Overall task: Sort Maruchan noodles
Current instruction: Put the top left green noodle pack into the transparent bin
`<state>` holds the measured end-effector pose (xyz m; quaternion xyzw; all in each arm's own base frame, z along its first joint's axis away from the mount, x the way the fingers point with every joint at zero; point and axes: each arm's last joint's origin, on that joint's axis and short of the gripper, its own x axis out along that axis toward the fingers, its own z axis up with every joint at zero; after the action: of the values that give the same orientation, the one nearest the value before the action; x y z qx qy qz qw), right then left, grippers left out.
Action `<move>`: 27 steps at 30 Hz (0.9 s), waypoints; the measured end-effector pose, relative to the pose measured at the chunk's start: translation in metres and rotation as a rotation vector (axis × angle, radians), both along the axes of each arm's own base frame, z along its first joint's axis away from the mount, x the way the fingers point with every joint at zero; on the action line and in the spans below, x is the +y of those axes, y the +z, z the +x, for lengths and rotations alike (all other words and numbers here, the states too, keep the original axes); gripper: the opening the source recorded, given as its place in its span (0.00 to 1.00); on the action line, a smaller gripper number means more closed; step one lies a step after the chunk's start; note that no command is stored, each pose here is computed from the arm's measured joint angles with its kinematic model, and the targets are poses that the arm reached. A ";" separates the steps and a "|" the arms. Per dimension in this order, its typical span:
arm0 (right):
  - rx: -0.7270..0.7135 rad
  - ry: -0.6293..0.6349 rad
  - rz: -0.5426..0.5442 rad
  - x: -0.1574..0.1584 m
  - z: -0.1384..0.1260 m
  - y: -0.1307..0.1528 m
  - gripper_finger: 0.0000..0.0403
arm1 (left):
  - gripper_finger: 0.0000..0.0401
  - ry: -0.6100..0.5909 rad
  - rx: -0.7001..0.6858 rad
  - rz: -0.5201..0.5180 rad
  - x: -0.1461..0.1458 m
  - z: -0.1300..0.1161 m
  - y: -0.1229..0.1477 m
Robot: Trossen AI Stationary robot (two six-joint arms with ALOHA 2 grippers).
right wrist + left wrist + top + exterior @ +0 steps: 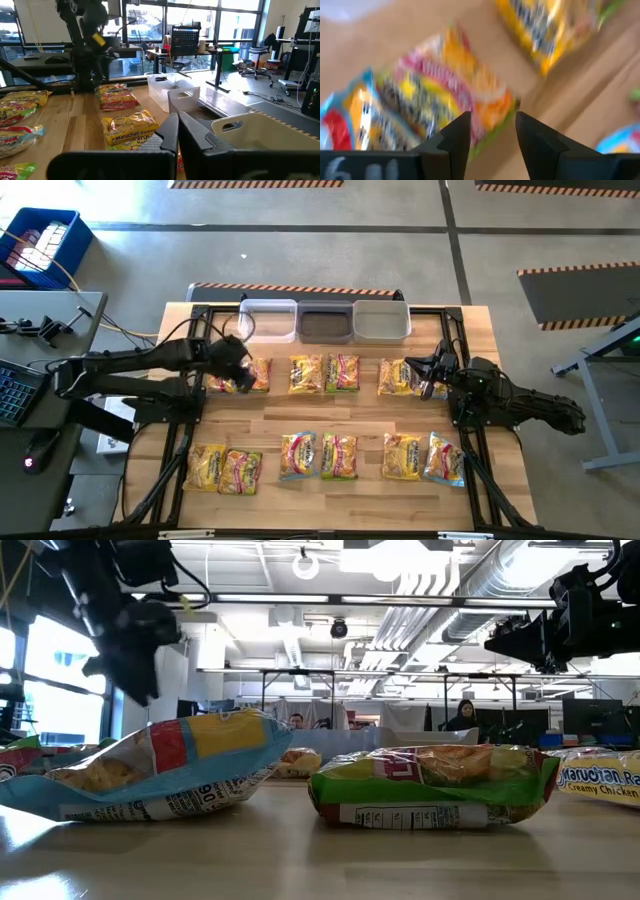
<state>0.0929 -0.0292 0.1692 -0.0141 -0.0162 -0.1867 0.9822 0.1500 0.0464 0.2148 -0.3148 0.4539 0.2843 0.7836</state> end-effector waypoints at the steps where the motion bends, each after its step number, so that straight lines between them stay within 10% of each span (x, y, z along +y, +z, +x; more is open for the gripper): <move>1: 0.000 0.000 0.000 0.000 0.000 0.000 0.00 | 0.37 -0.013 0.033 -0.010 -0.003 -0.001 -0.002; 27: 0.000 0.000 0.000 0.000 0.000 0.000 0.00 | 0.34 -0.211 0.528 0.192 -0.021 0.033 -0.064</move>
<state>0.0929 -0.0292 0.1692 -0.0142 -0.0162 -0.1867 0.9822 0.1835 0.0255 0.1505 -0.1056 0.6432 0.3148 0.6899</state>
